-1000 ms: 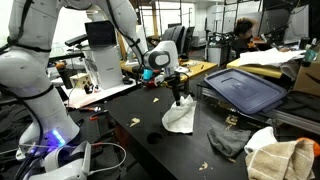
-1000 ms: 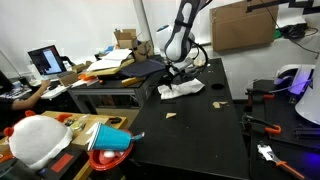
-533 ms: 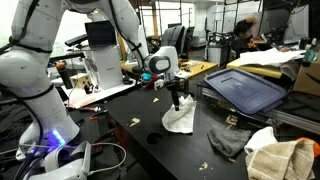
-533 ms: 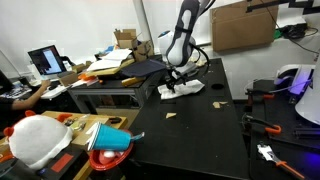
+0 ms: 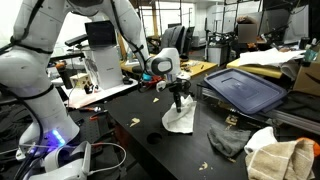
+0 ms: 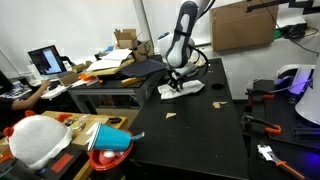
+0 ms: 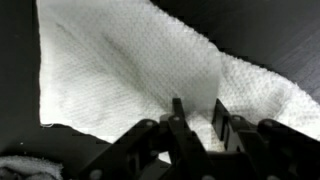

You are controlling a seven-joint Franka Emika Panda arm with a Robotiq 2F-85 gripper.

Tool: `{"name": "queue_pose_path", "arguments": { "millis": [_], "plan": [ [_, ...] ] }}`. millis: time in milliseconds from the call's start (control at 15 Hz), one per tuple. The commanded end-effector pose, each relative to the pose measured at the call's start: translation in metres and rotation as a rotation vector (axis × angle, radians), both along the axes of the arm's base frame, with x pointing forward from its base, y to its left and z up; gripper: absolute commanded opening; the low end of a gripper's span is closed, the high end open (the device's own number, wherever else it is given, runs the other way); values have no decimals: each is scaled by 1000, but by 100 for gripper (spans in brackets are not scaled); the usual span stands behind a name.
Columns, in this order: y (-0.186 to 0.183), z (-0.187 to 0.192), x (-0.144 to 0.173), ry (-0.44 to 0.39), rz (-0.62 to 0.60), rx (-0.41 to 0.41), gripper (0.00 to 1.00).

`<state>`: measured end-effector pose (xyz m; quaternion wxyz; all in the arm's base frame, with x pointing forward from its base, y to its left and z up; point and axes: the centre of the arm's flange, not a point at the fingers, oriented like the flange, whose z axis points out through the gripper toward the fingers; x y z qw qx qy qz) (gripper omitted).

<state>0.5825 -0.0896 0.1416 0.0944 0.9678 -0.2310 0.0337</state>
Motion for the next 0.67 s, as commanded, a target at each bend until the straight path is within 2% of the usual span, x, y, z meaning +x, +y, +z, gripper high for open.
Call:
{"name": "queue_pose_path", "arguments": {
  "millis": [0,267,600],
  "plan": [
    [14,18,0,-8,17,-12,3],
    [53,45,-8,-6,92,27,0],
    [125,71,-24,21,234,162,1]
  ]
}}
